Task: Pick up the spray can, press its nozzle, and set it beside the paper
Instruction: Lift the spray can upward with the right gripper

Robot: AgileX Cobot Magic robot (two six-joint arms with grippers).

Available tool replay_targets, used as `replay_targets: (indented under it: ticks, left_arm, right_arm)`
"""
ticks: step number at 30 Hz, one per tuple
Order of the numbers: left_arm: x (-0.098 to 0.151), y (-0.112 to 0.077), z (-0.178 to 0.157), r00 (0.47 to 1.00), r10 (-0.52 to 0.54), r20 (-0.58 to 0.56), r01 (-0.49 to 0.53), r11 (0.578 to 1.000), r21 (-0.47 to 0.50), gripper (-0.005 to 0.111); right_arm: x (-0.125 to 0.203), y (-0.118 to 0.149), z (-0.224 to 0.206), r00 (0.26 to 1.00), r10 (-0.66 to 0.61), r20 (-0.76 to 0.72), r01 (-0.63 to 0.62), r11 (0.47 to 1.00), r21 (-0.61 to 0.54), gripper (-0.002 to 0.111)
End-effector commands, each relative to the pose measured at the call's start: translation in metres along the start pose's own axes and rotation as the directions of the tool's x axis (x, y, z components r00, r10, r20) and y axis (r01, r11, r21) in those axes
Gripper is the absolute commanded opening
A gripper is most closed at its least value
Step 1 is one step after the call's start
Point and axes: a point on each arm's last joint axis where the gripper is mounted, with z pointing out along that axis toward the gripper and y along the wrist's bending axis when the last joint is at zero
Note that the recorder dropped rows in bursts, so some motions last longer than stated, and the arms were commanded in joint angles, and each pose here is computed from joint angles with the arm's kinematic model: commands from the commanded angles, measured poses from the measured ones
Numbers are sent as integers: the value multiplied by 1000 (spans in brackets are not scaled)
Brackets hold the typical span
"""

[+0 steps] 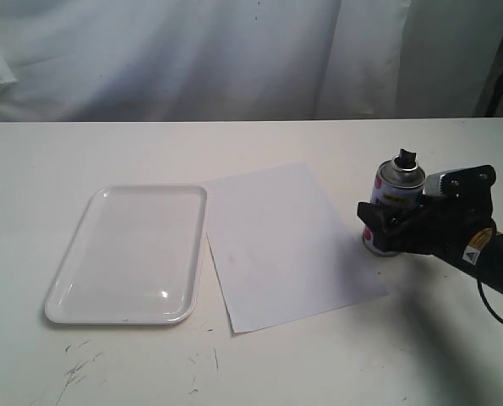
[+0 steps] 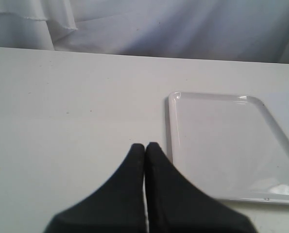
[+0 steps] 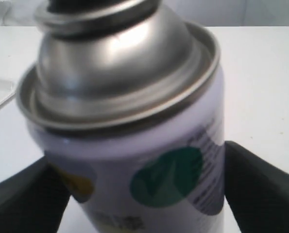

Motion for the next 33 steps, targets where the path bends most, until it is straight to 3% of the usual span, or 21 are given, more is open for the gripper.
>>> replay_targets:
  ticks: [1, 7, 13, 18, 26, 33]
  left_arm:
    - [1, 0, 0, 1000, -3, 7, 3, 1000, 6, 0]
    - [1, 0, 0, 1000, -6, 7, 5, 1000, 6, 0]
    - [1, 0, 0, 1000, -6, 7, 5, 1000, 6, 0]
    - [1, 0, 0, 1000, -3, 7, 3, 1000, 6, 0]
    - [1, 0, 0, 1000, -3, 7, 3, 1000, 6, 0]
    - [1, 0, 0, 1000, -6, 7, 6, 1000, 6, 0]
  right_arm:
    - [-3, 1, 0, 1000, -8, 26, 8, 1000, -9, 67]
    - [-6, 2, 0, 999, -7, 52, 8, 1000, -16, 44]
    - [-17, 3, -2, 995, 28, 97, -25, 999, -23, 0]
    - [-47, 6, -3, 993, -5, 120, 6, 1000, -11, 0]
    - [-97, 39, 16, 985, -158, -72, 160, 987, 20, 0]
    - [-111, 63, 31, 954, -228, -192, 237, 971, 24, 0]
